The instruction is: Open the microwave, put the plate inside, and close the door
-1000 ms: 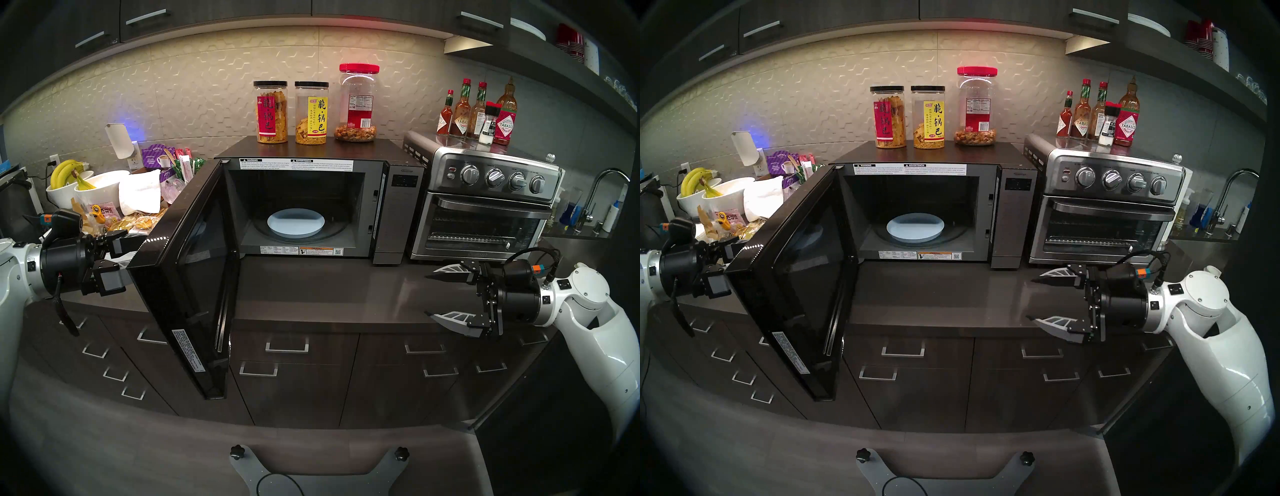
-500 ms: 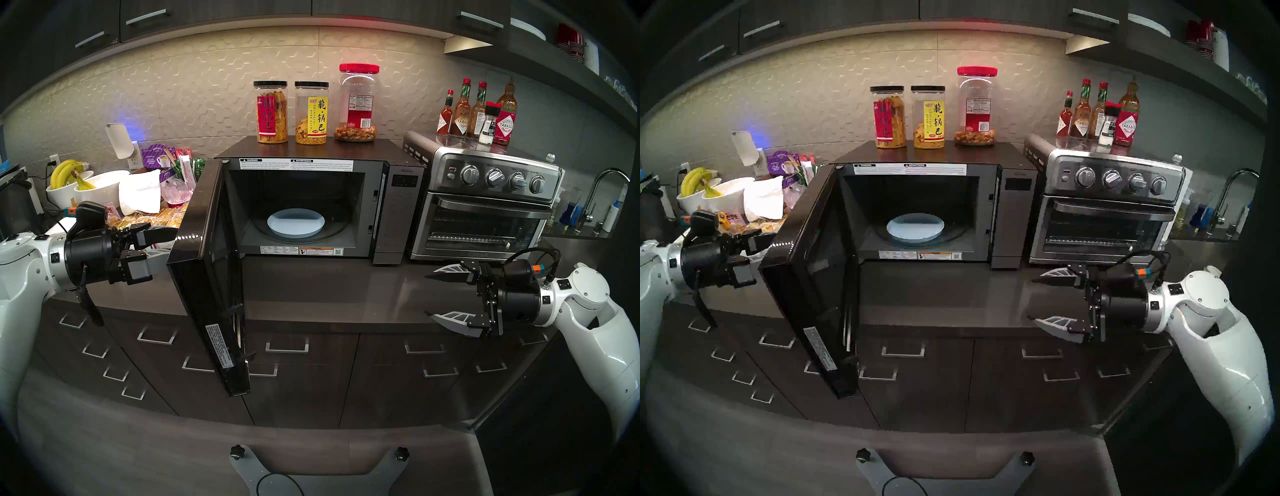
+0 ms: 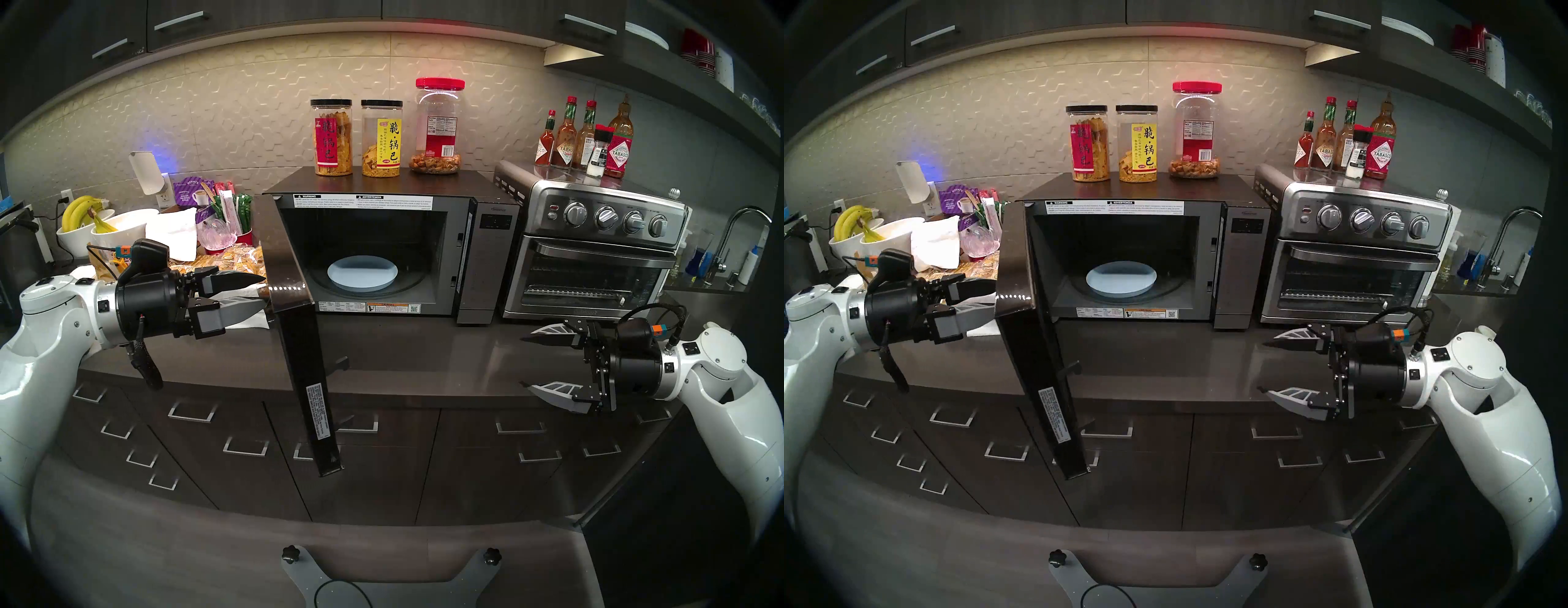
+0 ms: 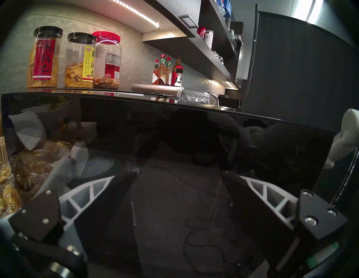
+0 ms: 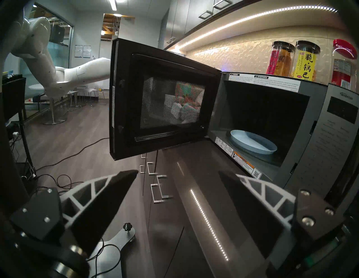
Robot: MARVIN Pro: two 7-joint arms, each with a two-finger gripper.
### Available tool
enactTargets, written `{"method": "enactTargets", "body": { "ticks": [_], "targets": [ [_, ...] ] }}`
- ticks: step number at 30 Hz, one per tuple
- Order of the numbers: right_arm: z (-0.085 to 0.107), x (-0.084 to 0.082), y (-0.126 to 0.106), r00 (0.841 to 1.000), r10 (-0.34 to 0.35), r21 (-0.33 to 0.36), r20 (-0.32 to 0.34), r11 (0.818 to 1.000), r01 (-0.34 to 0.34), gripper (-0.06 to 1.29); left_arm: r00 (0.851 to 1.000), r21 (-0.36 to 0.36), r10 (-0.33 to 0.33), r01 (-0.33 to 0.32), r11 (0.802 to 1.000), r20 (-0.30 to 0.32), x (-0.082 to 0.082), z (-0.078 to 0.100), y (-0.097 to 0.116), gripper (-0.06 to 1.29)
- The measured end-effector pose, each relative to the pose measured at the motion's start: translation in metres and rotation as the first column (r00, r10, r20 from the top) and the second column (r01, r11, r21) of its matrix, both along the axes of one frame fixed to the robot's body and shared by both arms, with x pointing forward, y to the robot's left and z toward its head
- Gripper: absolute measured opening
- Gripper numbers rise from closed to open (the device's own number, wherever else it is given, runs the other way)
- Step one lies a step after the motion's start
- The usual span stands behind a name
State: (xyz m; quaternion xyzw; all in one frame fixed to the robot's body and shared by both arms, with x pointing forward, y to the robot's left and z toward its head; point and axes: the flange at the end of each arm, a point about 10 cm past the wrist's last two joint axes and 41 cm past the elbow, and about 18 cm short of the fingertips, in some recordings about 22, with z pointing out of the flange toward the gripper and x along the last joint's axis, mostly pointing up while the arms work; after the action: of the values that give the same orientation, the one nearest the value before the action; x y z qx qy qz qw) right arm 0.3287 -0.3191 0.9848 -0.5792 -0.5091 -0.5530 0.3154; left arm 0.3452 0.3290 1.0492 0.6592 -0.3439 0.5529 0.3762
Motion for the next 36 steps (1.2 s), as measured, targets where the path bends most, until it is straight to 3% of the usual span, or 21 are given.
{"method": "enactTargets", "body": {
  "ticks": [11,21,36],
  "targets": [
    [0.0,0.0,0.0,1.0,0.0,0.0,0.0,1.0,0.0,1.19,1.0,0.019,0.02,-0.02,1.0,-0.004,0.017,-0.002,-0.024,1.2],
    [0.0,0.0,0.0,1.0,0.0,0.0,0.0,1.0,0.0,1.19,0.993,0.071,0.114,-0.112,0.991,-0.03,0.04,-0.015,-0.04,1.2],
    [0.0,0.0,0.0,1.0,0.0,0.0,0.0,1.0,0.0,1.19,0.974,0.108,0.226,-0.225,0.968,0.002,0.077,-0.025,-0.05,1.2]
  ]
}}
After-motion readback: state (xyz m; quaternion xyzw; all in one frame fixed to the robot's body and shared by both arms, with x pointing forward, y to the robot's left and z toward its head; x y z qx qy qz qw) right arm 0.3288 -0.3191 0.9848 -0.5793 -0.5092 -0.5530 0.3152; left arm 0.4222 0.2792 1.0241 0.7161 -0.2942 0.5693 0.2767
